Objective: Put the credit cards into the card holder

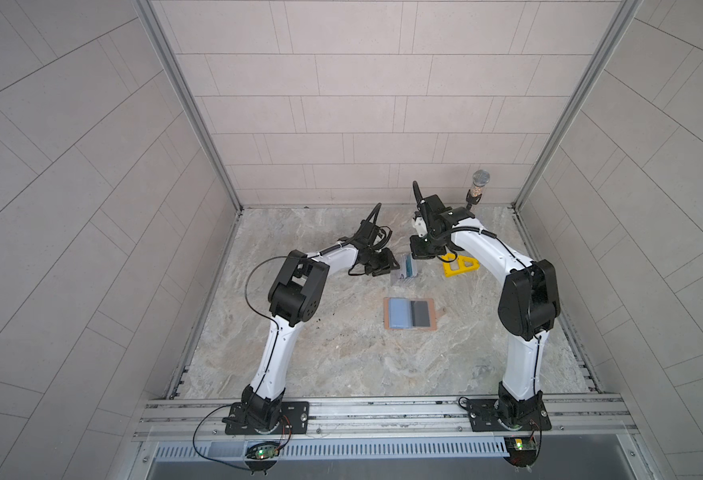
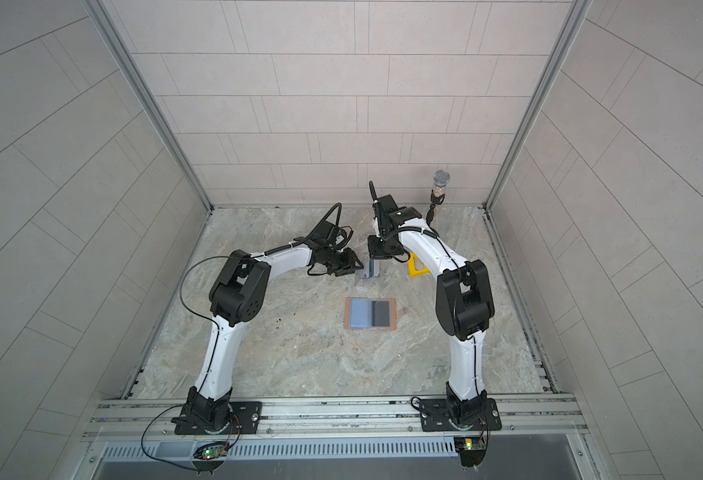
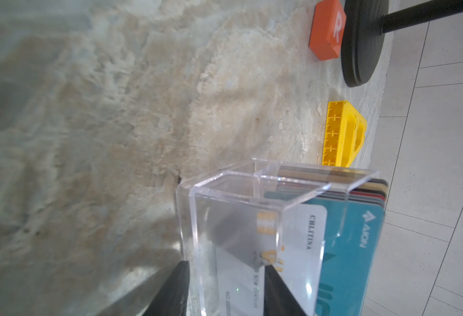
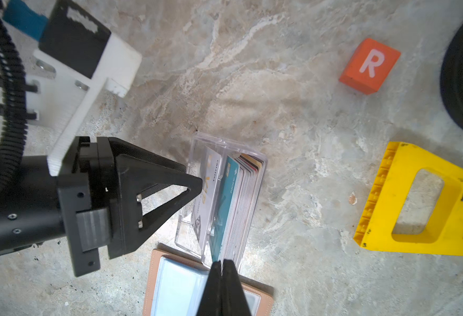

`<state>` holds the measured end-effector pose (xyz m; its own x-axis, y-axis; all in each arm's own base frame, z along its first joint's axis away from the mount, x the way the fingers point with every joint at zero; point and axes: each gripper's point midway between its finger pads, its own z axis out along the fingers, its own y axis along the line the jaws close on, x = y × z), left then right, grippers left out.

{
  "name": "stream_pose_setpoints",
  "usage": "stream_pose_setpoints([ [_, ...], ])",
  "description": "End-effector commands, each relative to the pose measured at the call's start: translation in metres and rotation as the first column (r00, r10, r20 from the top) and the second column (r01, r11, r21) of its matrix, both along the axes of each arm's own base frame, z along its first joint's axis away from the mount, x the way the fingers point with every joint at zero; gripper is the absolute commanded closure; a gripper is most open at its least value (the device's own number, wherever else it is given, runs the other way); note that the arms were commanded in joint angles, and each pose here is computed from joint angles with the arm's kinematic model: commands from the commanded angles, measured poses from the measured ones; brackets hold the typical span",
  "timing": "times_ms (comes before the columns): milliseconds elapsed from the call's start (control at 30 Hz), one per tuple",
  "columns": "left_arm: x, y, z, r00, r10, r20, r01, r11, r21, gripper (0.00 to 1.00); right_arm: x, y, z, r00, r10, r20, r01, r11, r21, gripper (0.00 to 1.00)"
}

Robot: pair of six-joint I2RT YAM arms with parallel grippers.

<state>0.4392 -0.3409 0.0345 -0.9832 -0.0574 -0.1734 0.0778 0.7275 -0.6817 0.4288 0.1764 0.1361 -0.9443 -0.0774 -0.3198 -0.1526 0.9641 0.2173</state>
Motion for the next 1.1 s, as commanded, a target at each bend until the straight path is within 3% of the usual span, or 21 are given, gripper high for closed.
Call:
stream_pose_setpoints([
  [0,-0.018,0.013,-0.015,0.997,0.008,-0.073,-0.003,0.998,0.064,0.54,-0.003,0.001,0.009,1.0,0.004,0.008,-0.004,1.0,0.029,0.92],
  [167,-0.018,0.013,-0.013,0.998,0.007,-0.07,-0.003,0.998,0.062,0.54,-0.004,0.008,0.002,1.0,0.024,-0.016,-0.023,0.998,0.057,0.87],
  [533,-0.018,0.011,-0.006,0.998,-0.001,-0.058,0.003,0.999,0.045,0.54,-0.003,0.003,-0.012,0.999,0.015,-0.037,-0.014,1.0,0.019,0.62],
  [900,-0.014,-0.003,0.034,1.0,-0.025,0.011,0.025,0.998,-0.06,0.48,-0.005,0.0,-0.018,0.999,0.016,-0.047,-0.016,1.0,0.002,0.57],
  [1067,-0.012,0.001,0.047,0.999,-0.02,0.046,0.023,0.998,-0.055,0.48,-0.007,0.003,-0.017,0.998,0.026,-0.048,-0.025,1.0,0.015,0.57],
])
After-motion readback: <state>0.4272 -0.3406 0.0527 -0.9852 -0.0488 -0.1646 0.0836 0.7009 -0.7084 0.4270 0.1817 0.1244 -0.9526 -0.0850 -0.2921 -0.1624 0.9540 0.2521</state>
